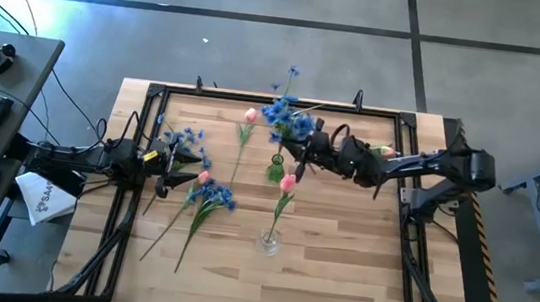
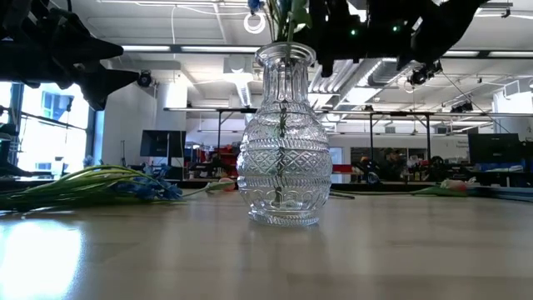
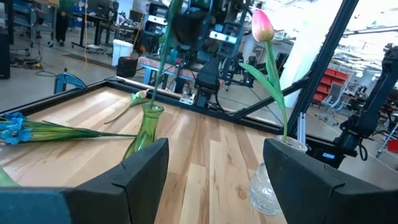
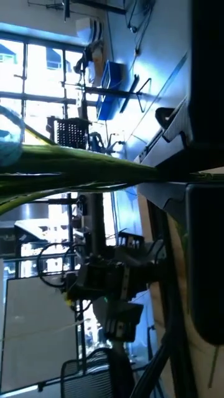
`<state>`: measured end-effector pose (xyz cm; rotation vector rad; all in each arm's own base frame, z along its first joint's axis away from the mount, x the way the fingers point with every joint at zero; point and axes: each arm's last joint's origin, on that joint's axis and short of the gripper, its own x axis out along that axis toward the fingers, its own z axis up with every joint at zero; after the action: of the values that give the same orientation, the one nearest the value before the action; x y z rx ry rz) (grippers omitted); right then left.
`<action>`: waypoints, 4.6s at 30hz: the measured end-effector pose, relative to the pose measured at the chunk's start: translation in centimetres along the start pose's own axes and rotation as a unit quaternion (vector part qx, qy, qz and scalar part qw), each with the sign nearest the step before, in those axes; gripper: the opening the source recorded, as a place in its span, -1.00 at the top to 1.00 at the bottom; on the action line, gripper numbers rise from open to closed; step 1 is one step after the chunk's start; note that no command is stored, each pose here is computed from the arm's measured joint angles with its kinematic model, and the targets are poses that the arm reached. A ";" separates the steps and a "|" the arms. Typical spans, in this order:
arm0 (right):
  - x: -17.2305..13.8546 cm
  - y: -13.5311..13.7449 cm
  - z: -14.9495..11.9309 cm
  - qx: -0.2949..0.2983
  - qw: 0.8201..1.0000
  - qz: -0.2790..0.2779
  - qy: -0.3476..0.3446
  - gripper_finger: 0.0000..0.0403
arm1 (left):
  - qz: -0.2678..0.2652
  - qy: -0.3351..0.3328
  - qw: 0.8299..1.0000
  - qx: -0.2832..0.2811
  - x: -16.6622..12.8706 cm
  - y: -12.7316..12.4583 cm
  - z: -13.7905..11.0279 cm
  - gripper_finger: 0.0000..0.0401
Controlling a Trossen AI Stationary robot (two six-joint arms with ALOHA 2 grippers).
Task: Sort flowers into vase by color
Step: Put the bottom right blue flowers into the green vase, then put the top left pink tulip into the transparent vase
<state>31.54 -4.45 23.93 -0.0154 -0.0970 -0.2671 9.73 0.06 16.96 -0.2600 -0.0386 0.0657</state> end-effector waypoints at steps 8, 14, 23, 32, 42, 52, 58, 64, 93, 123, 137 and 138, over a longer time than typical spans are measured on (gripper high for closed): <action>0.4 0.0 -1.6 -0.011 0.999 -0.001 0.038 0.96 | 0.000 0.000 1.000 0.000 0.0 0.0 0.0 -0.25; 0.3 -0.1 -2.4 -0.001 0.997 -0.006 0.079 0.61 | 0.000 0.001 1.000 0.000 0.0 0.0 0.0 -0.25; -0.3 -0.2 -1.9 0.037 0.987 -0.015 0.156 -0.04 | 0.001 0.000 1.000 0.000 0.0 0.0 0.0 -0.25; -0.9 -0.2 2.1 0.056 0.958 -0.025 0.281 -0.29 | 0.002 0.000 1.000 0.000 0.0 0.0 0.0 -0.25; -2.8 -0.4 6.4 0.099 0.893 -0.040 0.437 -0.29 | 0.002 0.001 1.000 0.000 0.0 0.0 0.0 -0.25; -6.0 -0.1 4.9 0.168 0.785 -0.076 0.591 -0.29 | 0.002 0.001 1.000 -0.001 0.0 0.0 0.0 -0.25; -7.6 0.5 1.5 0.171 0.751 -0.128 0.625 -0.29 | 0.004 0.000 1.000 -0.014 0.0 0.0 0.0 -0.25; -9.0 2.0 -4.3 0.206 0.775 -0.155 0.578 -0.29 | 0.045 0.004 0.999 -0.029 0.2 0.2 -0.1 -0.25; -11.2 4.2 -8.5 0.137 0.935 -0.230 0.234 -0.29 | 0.380 0.292 0.878 -0.015 14.1 4.9 0.9 -0.20; -11.2 4.2 -8.4 0.153 0.932 -0.240 0.223 -0.29 | 0.412 0.297 0.859 -0.060 17.3 9.6 -1.2 -0.20; -11.4 4.5 -8.4 0.152 0.934 -0.231 0.226 -0.29 | 0.418 0.316 0.849 -0.069 17.9 11.6 -4.2 -0.01; -11.4 4.6 -8.4 0.153 0.934 -0.230 0.225 -0.29 | 0.419 0.320 0.847 -0.067 17.9 11.7 -4.2 0.06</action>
<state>22.61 2.75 14.43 0.3834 0.3214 -0.7156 27.05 11.53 10.41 -0.4140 0.7511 0.8519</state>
